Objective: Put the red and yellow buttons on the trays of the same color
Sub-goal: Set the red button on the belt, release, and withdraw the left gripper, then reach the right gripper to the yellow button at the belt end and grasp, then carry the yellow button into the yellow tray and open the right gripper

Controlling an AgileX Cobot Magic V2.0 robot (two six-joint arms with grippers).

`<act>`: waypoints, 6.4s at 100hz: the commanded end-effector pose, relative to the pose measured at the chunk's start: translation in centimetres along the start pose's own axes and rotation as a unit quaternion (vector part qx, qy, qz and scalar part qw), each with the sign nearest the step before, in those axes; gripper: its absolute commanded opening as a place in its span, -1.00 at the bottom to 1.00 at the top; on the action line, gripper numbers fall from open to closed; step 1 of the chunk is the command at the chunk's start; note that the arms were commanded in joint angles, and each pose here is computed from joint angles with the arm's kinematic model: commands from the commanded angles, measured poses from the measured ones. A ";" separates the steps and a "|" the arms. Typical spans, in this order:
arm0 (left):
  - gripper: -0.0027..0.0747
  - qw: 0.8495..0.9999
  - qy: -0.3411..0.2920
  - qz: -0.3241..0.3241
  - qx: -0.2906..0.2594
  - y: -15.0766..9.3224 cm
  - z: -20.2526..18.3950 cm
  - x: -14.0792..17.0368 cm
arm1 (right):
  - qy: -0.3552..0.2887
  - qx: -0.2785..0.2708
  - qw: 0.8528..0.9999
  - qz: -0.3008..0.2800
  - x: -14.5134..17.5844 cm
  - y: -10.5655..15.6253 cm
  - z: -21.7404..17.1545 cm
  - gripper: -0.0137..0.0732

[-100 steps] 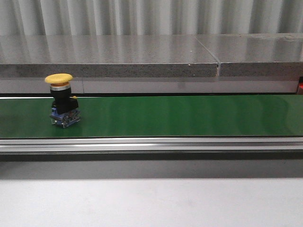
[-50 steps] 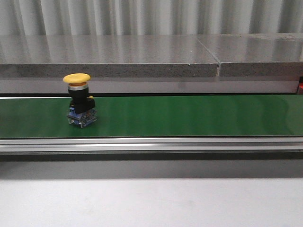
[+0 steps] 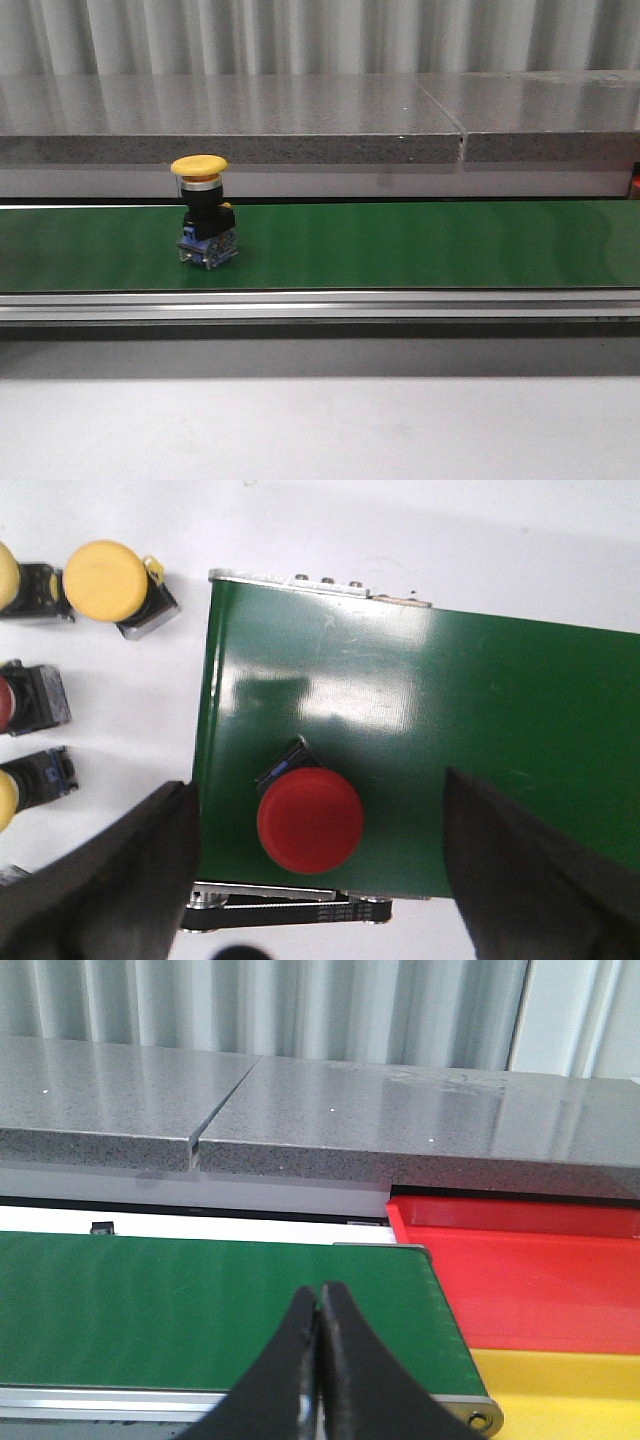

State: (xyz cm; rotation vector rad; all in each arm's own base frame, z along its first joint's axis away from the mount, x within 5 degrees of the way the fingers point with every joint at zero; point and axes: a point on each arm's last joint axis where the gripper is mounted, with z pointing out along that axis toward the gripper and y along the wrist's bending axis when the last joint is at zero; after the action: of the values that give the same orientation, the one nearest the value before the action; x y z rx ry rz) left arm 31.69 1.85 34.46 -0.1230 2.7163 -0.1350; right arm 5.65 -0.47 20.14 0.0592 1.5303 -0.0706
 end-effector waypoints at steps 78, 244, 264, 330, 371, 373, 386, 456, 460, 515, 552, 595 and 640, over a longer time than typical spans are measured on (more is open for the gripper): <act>-0.98 0.957 -0.224 0.165 0.082 -6.3 -8.1 10.9 | -0.047 0.000 0.999 -0.003 -1.0 0.0 -0.2 -0.84; -0.98 0.917 -0.351 0.164 0.097 -1.7 -10.5 25.6 | 0.133 0.003 0.991 0.000 -12.2 -0.1 3.3 -0.84; -0.98 0.917 -0.351 0.164 0.097 -1.7 -10.5 25.6 | 0.186 0.003 0.983 0.000 -14.7 -0.1 6.4 -0.84; -0.98 0.917 -0.351 0.164 0.097 -1.7 -10.5 25.6 | 0.399 -0.111 0.909 -0.048 -15.9 4.8 15.3 -0.83; -0.98 0.917 -0.351 0.164 0.097 -1.7 -10.5 25.6 | 0.436 -0.170 0.880 -0.076 -16.9 9.6 19.7 0.41; -0.98 0.917 -0.351 0.164 0.097 -1.7 -10.5 25.6 | 0.437 -0.171 0.880 -0.077 -16.9 9.7 20.0 0.41; -0.98 0.917 -0.351 0.164 0.097 -1.7 -10.5 25.6 | 0.446 -0.178 0.873 -0.079 -16.8 10.7 21.2 0.41; -0.98 0.917 -0.351 0.164 0.097 -1.7 -10.5 25.6 | 0.556 -0.153 0.815 -0.060 -12.2 11.7 24.9 0.41; -0.98 0.917 -0.351 0.164 0.097 -1.7 -10.5 25.6 | 0.562 -0.143 0.813 -0.054 -11.9 11.4 25.2 0.41; -0.98 0.917 -0.351 0.164 0.097 -1.7 -10.5 25.6 | 0.609 -0.098 0.786 -0.032 -8.0 10.9 27.5 -0.17; -0.98 0.917 -0.351 0.164 0.097 -1.7 -10.5 25.6 | 0.585 -0.040 0.810 0.009 -10.4 7.7 27.1 -0.17; -0.98 0.917 -0.351 0.164 0.097 -1.7 -10.5 25.6 | 0.568 0.097 0.812 0.090 -11.5 -2.9 25.7 -0.17; -0.98 0.917 -0.351 0.164 0.097 -1.7 -10.5 25.6 | 0.565 0.204 0.785 0.152 -8.0 -10.6 23.2 -0.17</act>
State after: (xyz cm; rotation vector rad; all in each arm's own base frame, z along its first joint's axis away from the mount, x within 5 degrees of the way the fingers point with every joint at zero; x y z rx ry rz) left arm 3.92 -1.63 32.70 0.3010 2.0342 -0.1984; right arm 28.33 -11.88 27.31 0.8159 2.7708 -0.0782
